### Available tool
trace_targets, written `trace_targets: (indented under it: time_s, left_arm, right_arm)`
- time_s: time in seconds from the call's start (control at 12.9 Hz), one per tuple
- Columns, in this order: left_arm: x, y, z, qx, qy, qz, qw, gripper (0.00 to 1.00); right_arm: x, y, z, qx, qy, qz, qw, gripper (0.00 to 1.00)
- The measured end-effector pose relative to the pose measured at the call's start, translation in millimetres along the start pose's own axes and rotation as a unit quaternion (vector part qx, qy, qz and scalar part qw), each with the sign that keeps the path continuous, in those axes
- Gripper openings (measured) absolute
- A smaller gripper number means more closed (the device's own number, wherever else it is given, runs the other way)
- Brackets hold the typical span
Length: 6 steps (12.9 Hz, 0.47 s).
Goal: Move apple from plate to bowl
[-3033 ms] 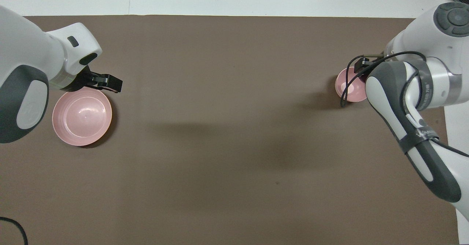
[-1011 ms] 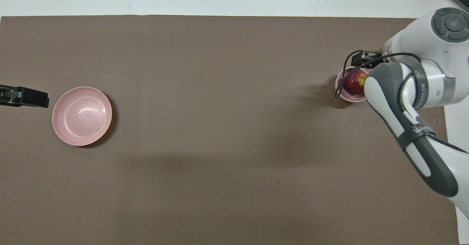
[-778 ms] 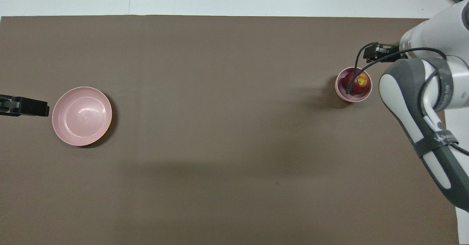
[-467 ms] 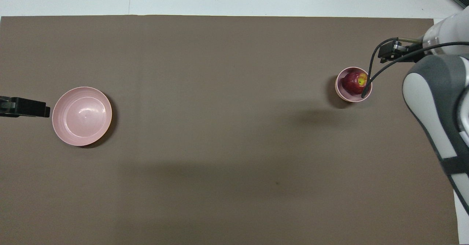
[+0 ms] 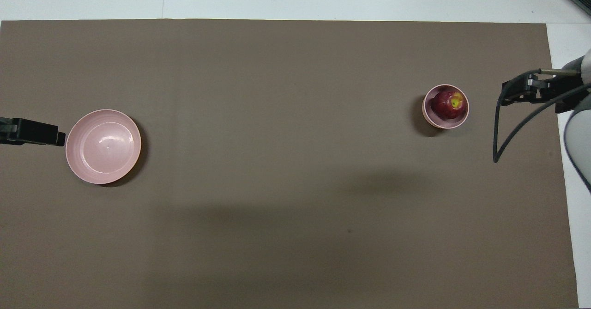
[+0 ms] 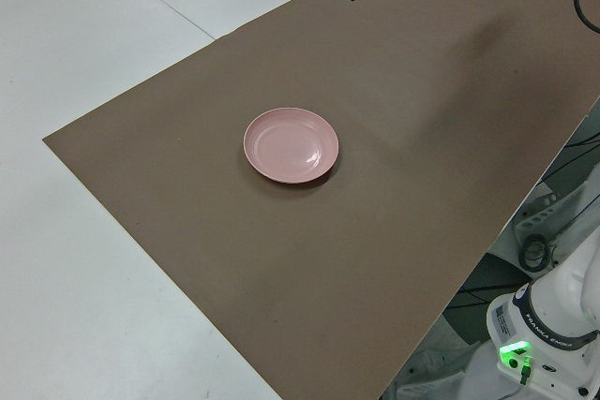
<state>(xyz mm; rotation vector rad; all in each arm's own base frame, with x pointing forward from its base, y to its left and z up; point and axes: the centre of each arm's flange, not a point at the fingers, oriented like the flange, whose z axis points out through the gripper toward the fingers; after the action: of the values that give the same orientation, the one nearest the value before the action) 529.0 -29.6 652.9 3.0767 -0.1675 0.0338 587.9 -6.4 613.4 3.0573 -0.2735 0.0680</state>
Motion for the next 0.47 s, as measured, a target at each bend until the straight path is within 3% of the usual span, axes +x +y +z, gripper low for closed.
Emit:
trace_targets:
  time_s: [0.47]
  left_arm:
    - [5.0, -3.9, -0.2, -0.001, -0.008, -0.003, 1.000, 1.00]
  right_arm:
    - [-33.1, 2.7, -40.0, 0.010, -0.008, 0.001, 1.000, 1.00]
